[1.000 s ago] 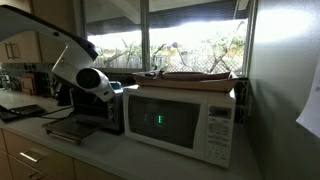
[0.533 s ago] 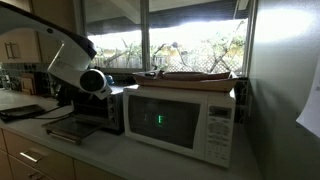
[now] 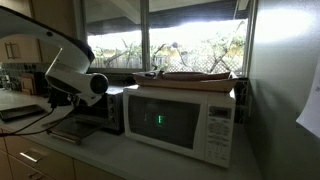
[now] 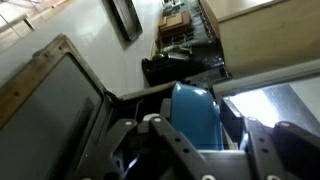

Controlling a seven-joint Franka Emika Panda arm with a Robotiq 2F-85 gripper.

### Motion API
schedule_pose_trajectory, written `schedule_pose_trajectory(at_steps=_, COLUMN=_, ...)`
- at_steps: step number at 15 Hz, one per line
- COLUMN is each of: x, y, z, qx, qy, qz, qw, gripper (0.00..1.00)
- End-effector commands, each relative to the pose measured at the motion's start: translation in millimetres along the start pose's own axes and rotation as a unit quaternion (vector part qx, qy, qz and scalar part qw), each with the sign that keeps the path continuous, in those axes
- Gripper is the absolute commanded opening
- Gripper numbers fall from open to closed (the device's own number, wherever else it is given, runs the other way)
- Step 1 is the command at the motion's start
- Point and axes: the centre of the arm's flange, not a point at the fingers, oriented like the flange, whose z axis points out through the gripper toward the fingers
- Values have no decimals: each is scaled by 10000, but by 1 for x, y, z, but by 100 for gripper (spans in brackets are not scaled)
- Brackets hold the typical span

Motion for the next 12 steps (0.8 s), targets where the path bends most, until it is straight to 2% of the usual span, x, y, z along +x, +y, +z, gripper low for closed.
schedule_pose_trajectory(at_steps=1, x=-13, y=10, z=5, qx=-470, qy=-646, qz=160, qw=9967, gripper=27)
schedule_pose_trajectory(at_steps=2, x=-11, y=12, z=9, qx=-535, qy=-619, qz=150, qw=9965, gripper=27)
schedule_pose_trajectory(at_steps=3, x=-9, y=8, z=7, qx=-316, qy=-466, qz=51, qw=9984, gripper=52)
schedule_pose_trajectory(at_steps=7, x=-9, y=11, z=11, qx=-427, qy=-526, qz=75, qw=9977, gripper=52)
schedule_pose_trajectory(at_steps=8, x=-9, y=11, z=10, qx=-446, qy=-618, qz=62, qw=9971, gripper=27)
schedule_pose_trajectory(at_steps=12, x=10, y=36, z=37, qx=-558, qy=-989, qz=249, qw=9932, gripper=27)
